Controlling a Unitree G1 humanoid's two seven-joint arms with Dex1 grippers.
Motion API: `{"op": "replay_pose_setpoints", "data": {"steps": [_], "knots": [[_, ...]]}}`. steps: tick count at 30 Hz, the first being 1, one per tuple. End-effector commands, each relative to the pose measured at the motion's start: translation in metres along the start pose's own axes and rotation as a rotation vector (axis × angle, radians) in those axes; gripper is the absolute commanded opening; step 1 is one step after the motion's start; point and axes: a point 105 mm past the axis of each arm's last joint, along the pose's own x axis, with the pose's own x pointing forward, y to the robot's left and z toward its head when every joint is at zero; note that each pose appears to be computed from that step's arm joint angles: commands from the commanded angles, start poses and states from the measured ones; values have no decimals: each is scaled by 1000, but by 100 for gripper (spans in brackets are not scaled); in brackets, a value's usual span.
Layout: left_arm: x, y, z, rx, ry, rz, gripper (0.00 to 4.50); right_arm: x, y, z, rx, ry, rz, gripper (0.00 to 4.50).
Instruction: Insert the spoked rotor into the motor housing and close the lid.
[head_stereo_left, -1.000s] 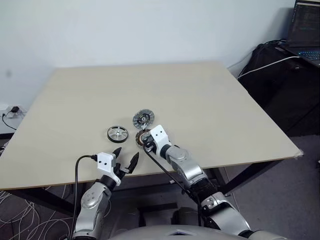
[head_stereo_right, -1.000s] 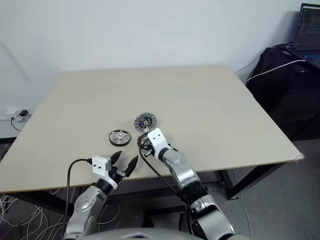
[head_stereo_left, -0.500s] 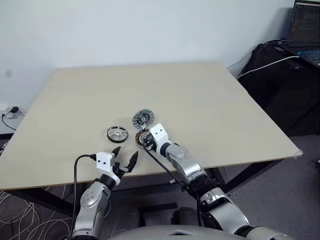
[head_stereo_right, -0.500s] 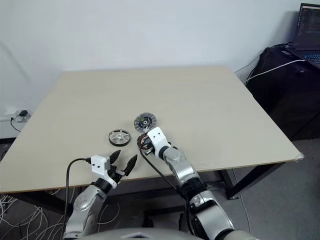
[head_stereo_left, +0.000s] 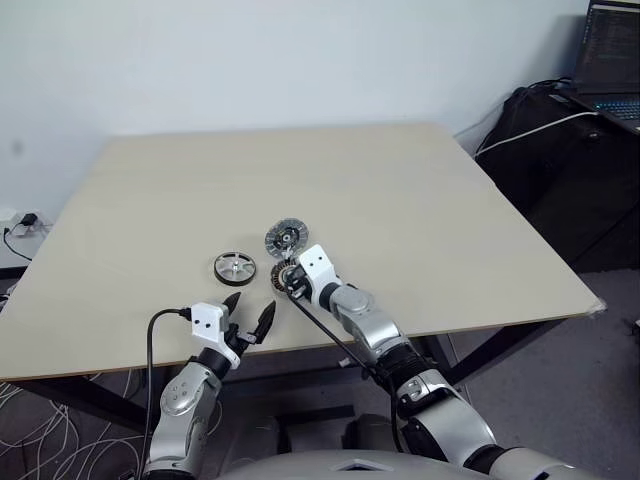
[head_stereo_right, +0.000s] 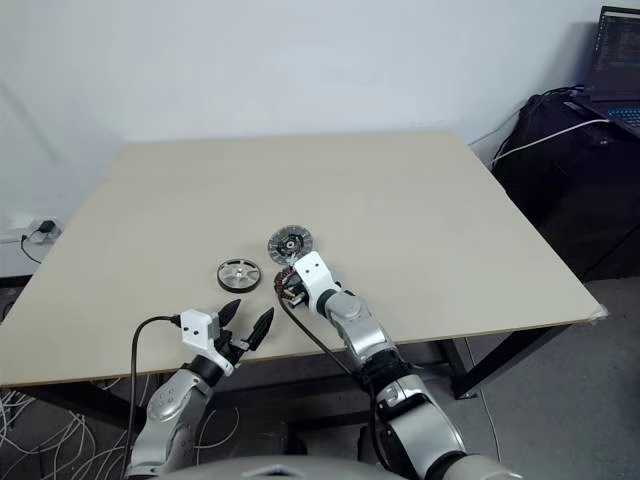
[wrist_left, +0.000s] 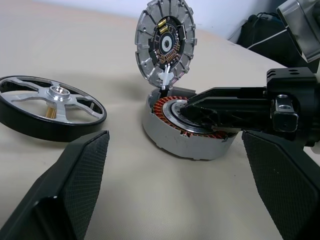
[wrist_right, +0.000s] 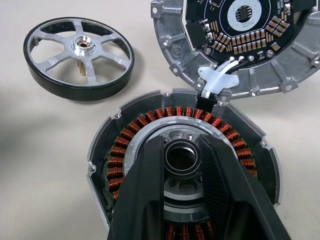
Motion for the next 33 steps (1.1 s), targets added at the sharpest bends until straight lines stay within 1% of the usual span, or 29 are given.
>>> {"op": "replay_pose_setpoints", "data": {"steps": [1,3,8,11,14,17,19,21,23,25,27,30,32,33], "knots": [[4,-1,8,4,-32,-9,450,-1,-1,16,11,-63,3,202],[3,-2,8,3,-32,-10,450,-3,3,19,18,-80,30,266],[3,-2,8,0,-31,-11,450,-18,14,41,81,-184,96,266],[2,-2,8,-3,-31,-9,450,-31,15,52,130,-234,98,202],[2,-2,8,-5,-31,-8,450,-42,15,54,136,-238,83,107],[1,-2,8,-7,-30,-8,450,-51,14,47,119,-210,44,6],[1,0,8,-4,-34,10,450,-57,15,39,70,-185,28,2],[-2,10,9,-10,-37,64,450,-63,18,32,32,-164,25,2],[-7,29,11,-24,-53,150,450,-67,19,25,32,-150,20,2],[-15,56,14,-55,-63,238,450,-71,16,19,50,-137,-1,2],[-24,79,13,-123,-75,308,450,-74,12,15,64,-127,-26,2],[-33,98,9,-230,-98,359,450,-78,8,12,78,-121,-47,2],[-18,74,17,-237,-111,350,450,-80,7,10,84,-117,-55,2],[-8,61,28,-279,-138,351,450,-82,7,9,87,-119,-57,2]]}}
